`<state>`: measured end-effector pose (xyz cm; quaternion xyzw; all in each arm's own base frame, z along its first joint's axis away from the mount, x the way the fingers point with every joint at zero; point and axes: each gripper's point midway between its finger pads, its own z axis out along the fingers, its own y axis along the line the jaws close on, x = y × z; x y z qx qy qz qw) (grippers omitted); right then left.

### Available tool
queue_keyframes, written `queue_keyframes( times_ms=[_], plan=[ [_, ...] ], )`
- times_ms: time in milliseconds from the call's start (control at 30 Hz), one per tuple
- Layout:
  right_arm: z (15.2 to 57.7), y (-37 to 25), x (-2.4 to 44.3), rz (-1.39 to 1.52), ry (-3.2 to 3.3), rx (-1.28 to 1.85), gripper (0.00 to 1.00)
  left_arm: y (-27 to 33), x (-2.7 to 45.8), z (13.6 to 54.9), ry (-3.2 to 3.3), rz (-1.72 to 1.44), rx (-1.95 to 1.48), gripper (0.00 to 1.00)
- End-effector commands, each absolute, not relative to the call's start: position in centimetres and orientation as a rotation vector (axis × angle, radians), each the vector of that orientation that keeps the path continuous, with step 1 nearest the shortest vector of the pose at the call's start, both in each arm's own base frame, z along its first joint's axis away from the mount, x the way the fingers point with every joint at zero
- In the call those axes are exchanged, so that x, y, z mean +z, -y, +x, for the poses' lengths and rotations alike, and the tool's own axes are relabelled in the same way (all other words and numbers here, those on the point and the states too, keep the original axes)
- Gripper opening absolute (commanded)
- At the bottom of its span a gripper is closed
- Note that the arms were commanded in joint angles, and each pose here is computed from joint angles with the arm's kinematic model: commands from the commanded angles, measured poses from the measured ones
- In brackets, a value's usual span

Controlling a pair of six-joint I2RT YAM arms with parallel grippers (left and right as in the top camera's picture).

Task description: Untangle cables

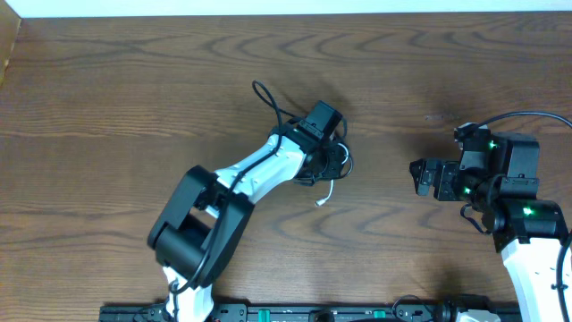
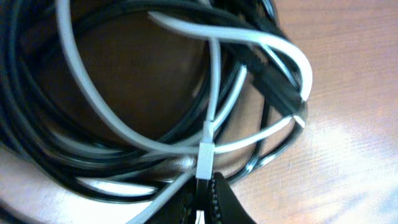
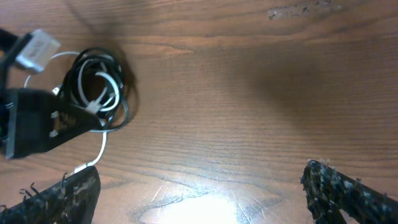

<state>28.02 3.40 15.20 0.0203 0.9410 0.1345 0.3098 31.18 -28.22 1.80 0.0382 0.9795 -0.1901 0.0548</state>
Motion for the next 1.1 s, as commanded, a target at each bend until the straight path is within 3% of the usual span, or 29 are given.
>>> queue_keyframes(
  times_ms=[0,133,333,600,700,767,1067],
  plan=[
    [28.5,-3.1,16.1,0.064,-2.460,0.338,0.99,28.0,5.7,30.9,-2.908,0.254,-0.616,0.08],
    [28.5,-3.3,16.2,0.055,-2.455,0.357,0.99,28.1,9.3,28.2,-2.860,0.521,-0.725,0.07],
    [28.4,-6.7,16.5,-0.042,-2.441,0.611,0.99,27.4,12.6,27.0,-2.782,0.643,-0.738,0.08],
    [28.3,-10.4,14.0,-0.127,-2.526,0.834,0.99,25.5,11.5,25.5,-2.888,0.626,-0.642,0.08],
    [28.1,-11.6,11.9,-0.156,-2.600,0.866,0.99,24.3,10.5,25.1,-2.936,0.614,-0.556,0.42],
    [28.1,-12.4,10.9,-0.184,-2.631,0.881,0.99,23.3,10.2,25.4,-2.943,0.601,-0.462,0.52],
    [30.0,-16.3,7.3,-0.239,-2.666,0.886,0.79,20.1,9.9,28.7,-2.879,0.482,-0.206,0.54]
  ],
)
